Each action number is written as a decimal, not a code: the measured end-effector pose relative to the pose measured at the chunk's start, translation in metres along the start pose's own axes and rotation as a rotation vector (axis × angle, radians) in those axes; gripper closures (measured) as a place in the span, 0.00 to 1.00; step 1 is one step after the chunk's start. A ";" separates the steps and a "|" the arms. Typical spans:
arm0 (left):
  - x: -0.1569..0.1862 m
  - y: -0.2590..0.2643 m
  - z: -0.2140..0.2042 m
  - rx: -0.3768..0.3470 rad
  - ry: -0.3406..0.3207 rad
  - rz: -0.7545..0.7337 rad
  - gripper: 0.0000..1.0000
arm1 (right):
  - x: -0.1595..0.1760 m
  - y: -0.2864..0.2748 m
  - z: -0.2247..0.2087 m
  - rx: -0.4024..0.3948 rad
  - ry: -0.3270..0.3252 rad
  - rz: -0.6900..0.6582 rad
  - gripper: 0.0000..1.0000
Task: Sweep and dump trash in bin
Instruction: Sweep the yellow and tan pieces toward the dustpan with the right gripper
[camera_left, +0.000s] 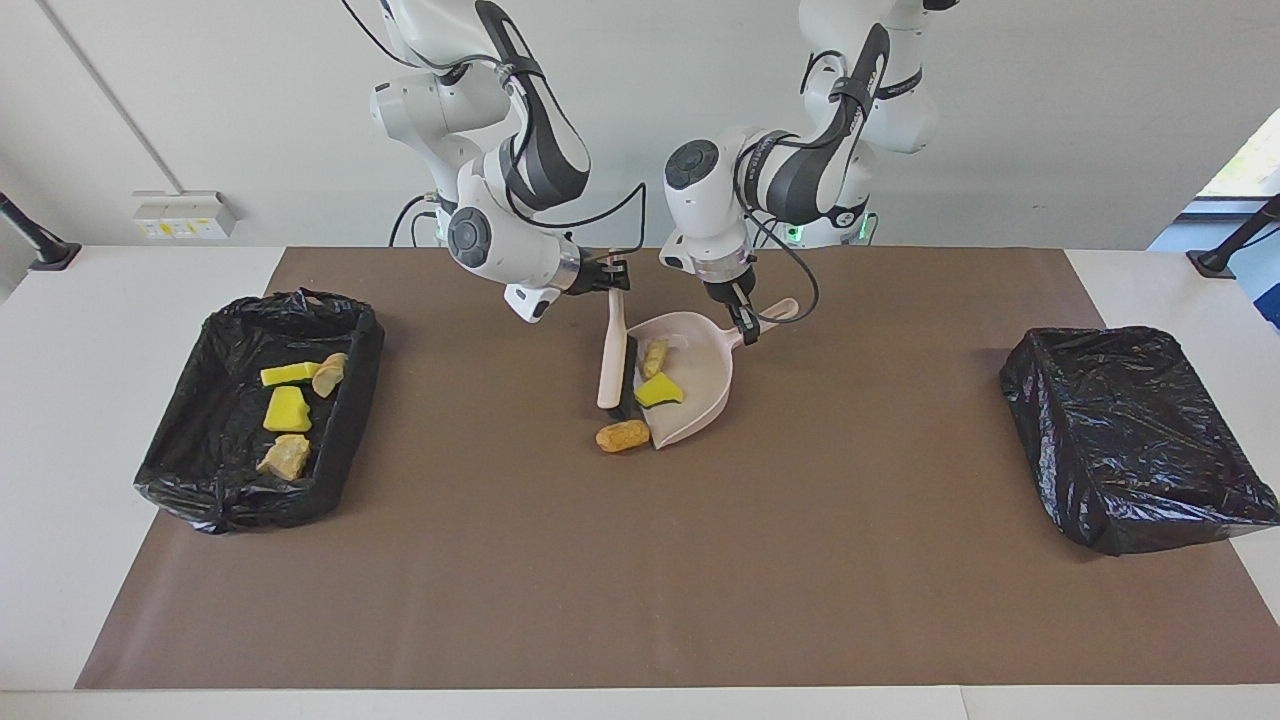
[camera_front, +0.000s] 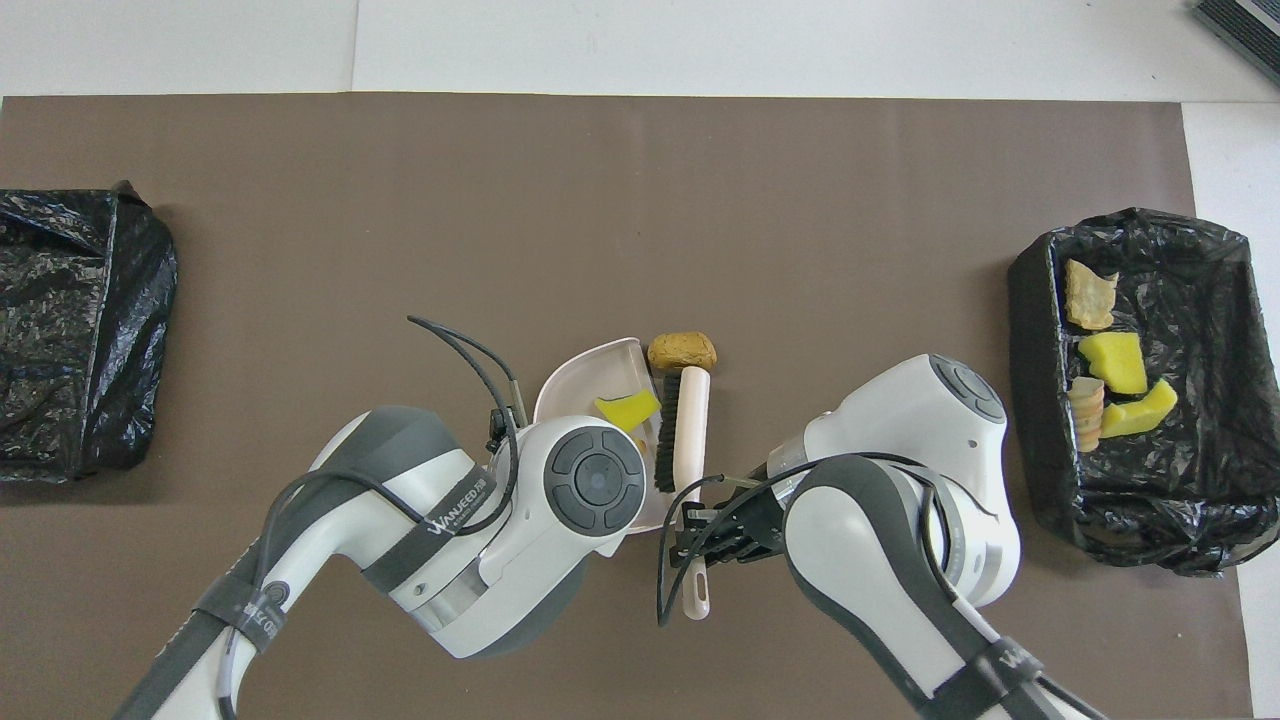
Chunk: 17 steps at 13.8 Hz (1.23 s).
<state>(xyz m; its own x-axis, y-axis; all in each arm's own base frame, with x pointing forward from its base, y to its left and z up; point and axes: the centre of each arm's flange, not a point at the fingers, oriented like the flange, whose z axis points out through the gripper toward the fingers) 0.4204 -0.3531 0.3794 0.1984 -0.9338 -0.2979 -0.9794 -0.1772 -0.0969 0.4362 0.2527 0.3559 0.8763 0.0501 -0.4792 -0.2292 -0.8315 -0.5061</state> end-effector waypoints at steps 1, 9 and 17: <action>0.000 -0.001 0.001 -0.003 0.011 -0.006 0.67 | 0.000 -0.002 -0.005 0.014 0.007 -0.001 0.74; -0.017 -0.019 0.015 -0.067 0.036 -0.082 0.67 | -0.003 0.035 -0.123 -0.328 0.124 -0.157 0.74; -0.026 -0.029 0.020 -0.078 0.033 -0.107 0.67 | 0.069 0.028 -0.038 -0.713 0.067 -0.356 0.74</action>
<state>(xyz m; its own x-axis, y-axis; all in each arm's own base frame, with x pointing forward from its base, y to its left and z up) 0.4439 -0.3173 0.3711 0.3015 -0.9179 -0.2580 -0.9530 -0.2984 -0.0519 0.5064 0.2120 0.3360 0.8746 0.3648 -0.3193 0.3757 -0.9263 -0.0291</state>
